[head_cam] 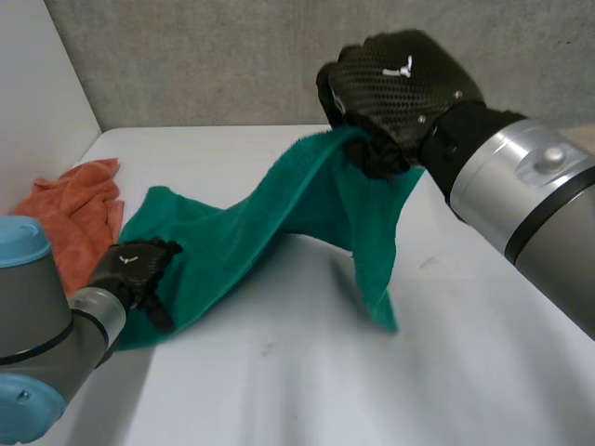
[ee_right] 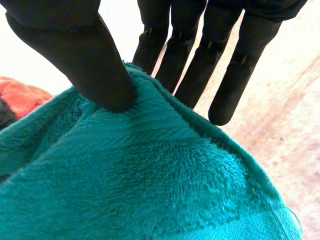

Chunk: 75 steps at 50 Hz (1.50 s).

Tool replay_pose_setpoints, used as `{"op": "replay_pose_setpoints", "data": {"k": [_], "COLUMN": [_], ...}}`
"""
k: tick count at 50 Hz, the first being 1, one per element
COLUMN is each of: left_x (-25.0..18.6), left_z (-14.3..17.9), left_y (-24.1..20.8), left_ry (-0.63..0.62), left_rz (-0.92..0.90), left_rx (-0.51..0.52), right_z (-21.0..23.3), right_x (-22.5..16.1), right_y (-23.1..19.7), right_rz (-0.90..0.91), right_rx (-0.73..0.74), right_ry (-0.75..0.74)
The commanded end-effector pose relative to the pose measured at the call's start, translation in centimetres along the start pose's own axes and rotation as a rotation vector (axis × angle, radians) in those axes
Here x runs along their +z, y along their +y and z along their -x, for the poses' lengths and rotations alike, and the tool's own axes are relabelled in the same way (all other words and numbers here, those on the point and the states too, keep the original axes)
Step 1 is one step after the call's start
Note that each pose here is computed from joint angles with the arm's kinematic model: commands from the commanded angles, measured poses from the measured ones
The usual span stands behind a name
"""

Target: Fold the laundry.

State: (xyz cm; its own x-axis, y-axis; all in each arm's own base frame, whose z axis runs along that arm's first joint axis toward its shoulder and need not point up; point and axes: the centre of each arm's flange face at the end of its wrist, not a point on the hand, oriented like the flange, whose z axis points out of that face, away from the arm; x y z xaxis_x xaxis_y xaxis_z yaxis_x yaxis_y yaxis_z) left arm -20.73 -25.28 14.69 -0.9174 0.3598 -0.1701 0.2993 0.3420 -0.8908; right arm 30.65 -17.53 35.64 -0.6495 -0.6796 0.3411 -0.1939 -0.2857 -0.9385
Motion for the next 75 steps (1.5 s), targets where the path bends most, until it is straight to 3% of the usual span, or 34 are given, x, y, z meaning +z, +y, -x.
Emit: {"op": "replay_pose_setpoints", "data": {"k": [1,6,12,16,27,34,43,47,53,60,64,70,75], "left_x": [-2.4,-5.3,-6.7,-6.3,-3.0,0.2,2.1,1.3,-1.8,-7.1,-9.3,-8.3,-3.4], "left_z": [0.0,0.9,0.2,-1.2,-2.4,-0.3,1.3,3.2,6.0,7.8,8.1,8.1,8.2], "left_y": [0.3,-0.3,0.5,1.6,3.3,1.7,0.5,-0.5,-5.5,-11.1,-12.3,-11.7,-10.8], "left_ry": [0.006,-0.05,-0.023,0.015,-0.033,-0.231,-0.337,-0.36,-0.28,-0.188,-0.167,-0.147,-0.142], "left_rz": [0.065,0.035,0.04,0.083,0.178,0.029,-0.062,-0.082,-0.255,-0.404,-0.374,-0.262,-0.176], "left_rx": [-0.049,-0.1,-0.188,-0.221,-0.256,-0.275,-0.251,-0.28,-0.333,-0.284,-0.233,-0.136,-0.038], "right_z": [0.8,1.2,2.1,2.3,2.6,1.6,-2.0,-4.2,-6.9,-9.6,-10.2,-10.8,-10.8], "right_x": [0.5,1.2,0.9,0.7,-1.3,-3.4,-4.5,-4.0,-3.1,-1.7,-1.0,0.5,3.1], "right_y": [-1.0,-0.2,-1.3,-2.5,-6.2,-8.5,-9.6,-8.8,-7.0,-2.3,1.0,7.1,12.1], "right_rz": [-0.009,0.023,-0.009,-0.039,-0.118,-0.177,-0.229,-0.215,-0.172,0.01,0.158,0.35,0.417], "right_rx": [-0.045,-0.086,-0.071,-0.06,-0.005,0.063,0.099,0.085,0.048,-0.052,-0.129,-0.201,-0.189], "right_ry": [0.03,0.031,0.022,0.026,0.03,0.051,0.156,0.202,0.218,0.193,0.161,0.097,0.1]}}
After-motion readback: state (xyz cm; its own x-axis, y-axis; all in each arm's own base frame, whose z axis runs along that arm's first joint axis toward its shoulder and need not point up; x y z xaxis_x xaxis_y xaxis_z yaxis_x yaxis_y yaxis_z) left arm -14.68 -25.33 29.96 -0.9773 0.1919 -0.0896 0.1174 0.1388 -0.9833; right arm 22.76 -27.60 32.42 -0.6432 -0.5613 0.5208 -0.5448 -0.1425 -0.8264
